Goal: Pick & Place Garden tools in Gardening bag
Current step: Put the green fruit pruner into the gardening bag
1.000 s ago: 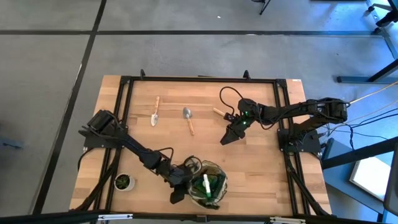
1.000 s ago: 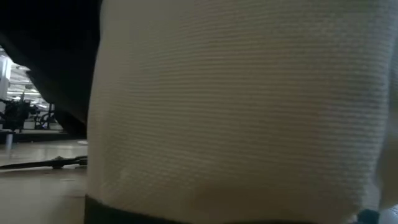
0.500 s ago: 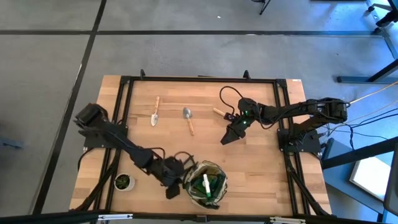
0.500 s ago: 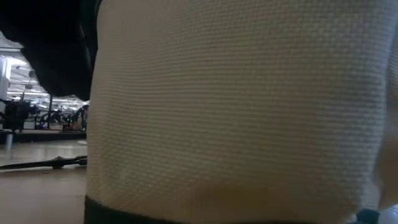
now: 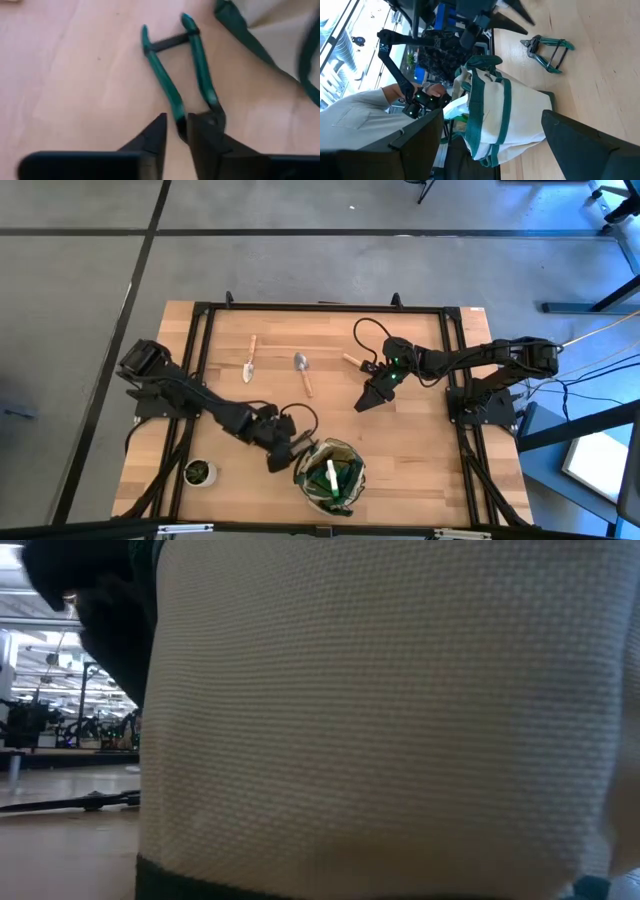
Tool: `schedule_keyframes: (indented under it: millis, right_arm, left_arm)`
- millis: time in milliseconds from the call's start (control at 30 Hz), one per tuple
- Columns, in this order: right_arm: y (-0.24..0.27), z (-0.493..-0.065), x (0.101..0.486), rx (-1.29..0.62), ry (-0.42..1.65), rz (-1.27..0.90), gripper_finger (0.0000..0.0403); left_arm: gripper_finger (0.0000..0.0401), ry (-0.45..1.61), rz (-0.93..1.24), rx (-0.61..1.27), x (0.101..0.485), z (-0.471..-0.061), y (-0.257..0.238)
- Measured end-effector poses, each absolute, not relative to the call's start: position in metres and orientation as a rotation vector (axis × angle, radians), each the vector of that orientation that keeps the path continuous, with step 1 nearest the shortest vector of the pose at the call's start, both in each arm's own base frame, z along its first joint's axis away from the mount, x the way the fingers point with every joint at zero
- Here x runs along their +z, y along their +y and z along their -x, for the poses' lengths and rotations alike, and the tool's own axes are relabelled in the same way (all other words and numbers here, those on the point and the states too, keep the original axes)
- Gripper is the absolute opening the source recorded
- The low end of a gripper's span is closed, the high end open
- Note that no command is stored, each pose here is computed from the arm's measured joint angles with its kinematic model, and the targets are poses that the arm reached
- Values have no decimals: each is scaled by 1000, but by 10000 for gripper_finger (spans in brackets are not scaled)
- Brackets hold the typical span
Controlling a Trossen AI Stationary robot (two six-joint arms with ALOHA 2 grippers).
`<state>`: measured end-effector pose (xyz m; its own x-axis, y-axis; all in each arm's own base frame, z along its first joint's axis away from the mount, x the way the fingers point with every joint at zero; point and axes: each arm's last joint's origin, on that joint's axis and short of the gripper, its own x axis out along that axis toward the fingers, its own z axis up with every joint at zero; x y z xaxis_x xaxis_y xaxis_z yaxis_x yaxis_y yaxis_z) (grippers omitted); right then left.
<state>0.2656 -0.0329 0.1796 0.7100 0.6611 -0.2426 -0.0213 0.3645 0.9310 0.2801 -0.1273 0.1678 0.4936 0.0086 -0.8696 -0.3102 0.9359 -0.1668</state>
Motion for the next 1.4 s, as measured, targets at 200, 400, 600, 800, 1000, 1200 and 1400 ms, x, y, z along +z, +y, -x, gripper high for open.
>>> schedule_keyframes:
  millis: [200, 400, 600, 800, 1000, 1200, 1400]
  right_arm:
    - [-33, -266, 180, 479, 669, -1125, 339]
    - [-33, -266, 179, 458, 662, -1127, 339]
    - [-33, -266, 179, 456, 662, -1127, 339]
    - [-34, -266, 179, 445, 662, -1128, 339]
    - [-34, -266, 179, 438, 654, -1125, 339]
    - [-34, -266, 179, 439, 653, -1121, 339]
    - [-34, -266, 179, 434, 646, -1111, 340]
  left_arm:
    - [163, 1096, 364, 199, 158, -290, -111]
    - [209, 1121, 343, 132, 148, -296, -112]
    - [208, 1110, 311, 158, 143, -298, -112]
    - [197, 1101, 277, 139, 132, -304, -114]
    - [188, 1101, 248, 169, 126, -305, -114]
    - [122, 1132, 217, 189, 123, -302, -112]
    - [24, 1164, 278, 233, 122, -301, -108]
